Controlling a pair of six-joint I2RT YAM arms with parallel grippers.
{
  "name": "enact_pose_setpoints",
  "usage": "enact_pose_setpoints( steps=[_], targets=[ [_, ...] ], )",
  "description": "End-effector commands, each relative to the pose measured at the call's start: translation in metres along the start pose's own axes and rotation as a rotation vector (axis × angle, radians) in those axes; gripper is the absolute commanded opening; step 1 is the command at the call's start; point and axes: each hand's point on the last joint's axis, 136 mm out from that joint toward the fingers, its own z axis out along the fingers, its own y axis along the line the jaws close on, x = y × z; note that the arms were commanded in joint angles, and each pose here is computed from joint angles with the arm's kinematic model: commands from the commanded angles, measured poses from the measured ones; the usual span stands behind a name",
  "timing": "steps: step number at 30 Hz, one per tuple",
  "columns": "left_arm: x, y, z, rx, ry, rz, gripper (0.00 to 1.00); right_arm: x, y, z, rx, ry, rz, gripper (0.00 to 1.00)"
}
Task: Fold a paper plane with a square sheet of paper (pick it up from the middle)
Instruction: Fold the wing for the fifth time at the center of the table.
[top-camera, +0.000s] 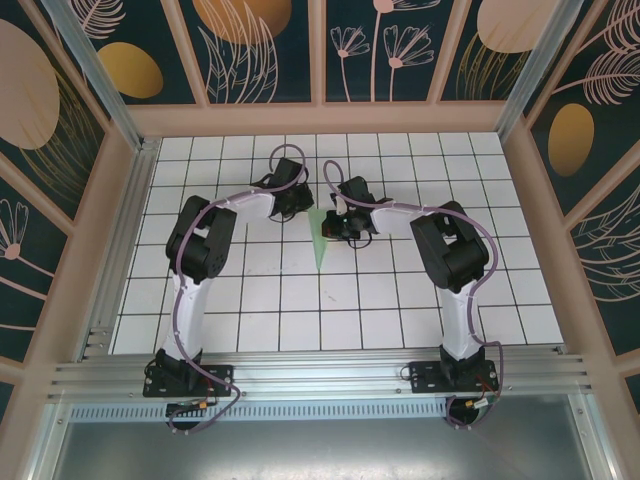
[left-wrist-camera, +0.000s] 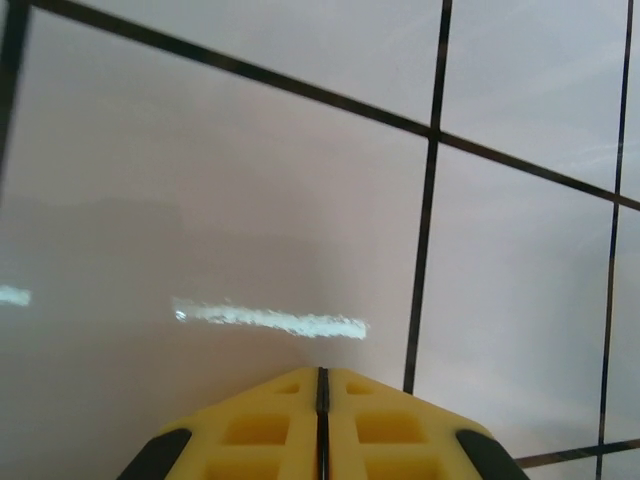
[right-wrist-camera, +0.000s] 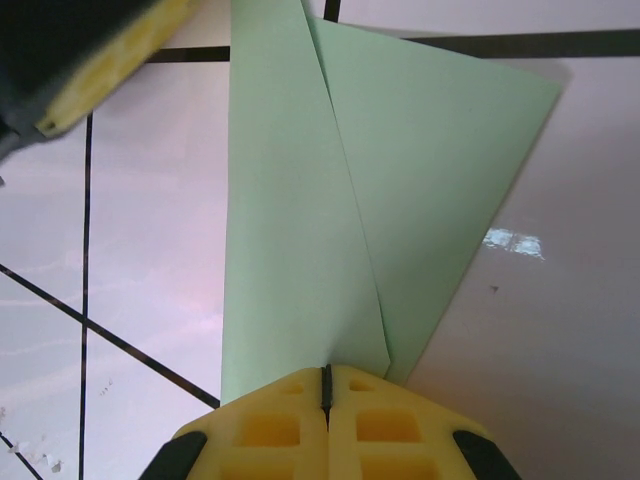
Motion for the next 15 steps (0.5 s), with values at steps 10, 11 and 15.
enact_pose_setpoints(
  steps=[10, 11, 15],
  targets=[
    [0.008, -0.051, -0.070, 0.322, 0.027, 0.054, 0.13, 0.073, -0.064, 0.027, 0.189, 0.219, 0.085, 0.00],
    [0.014, -0.049, -0.067, 0.328, 0.041, 0.047, 0.13, 0.073, -0.064, 0.027, 0.188, 0.219, 0.085, 0.00],
    [0.033, -0.042, -0.050, 0.310, 0.099, 0.044, 0.10, 0.072, -0.062, 0.029, 0.178, 0.220, 0.084, 0.00]
  ],
)
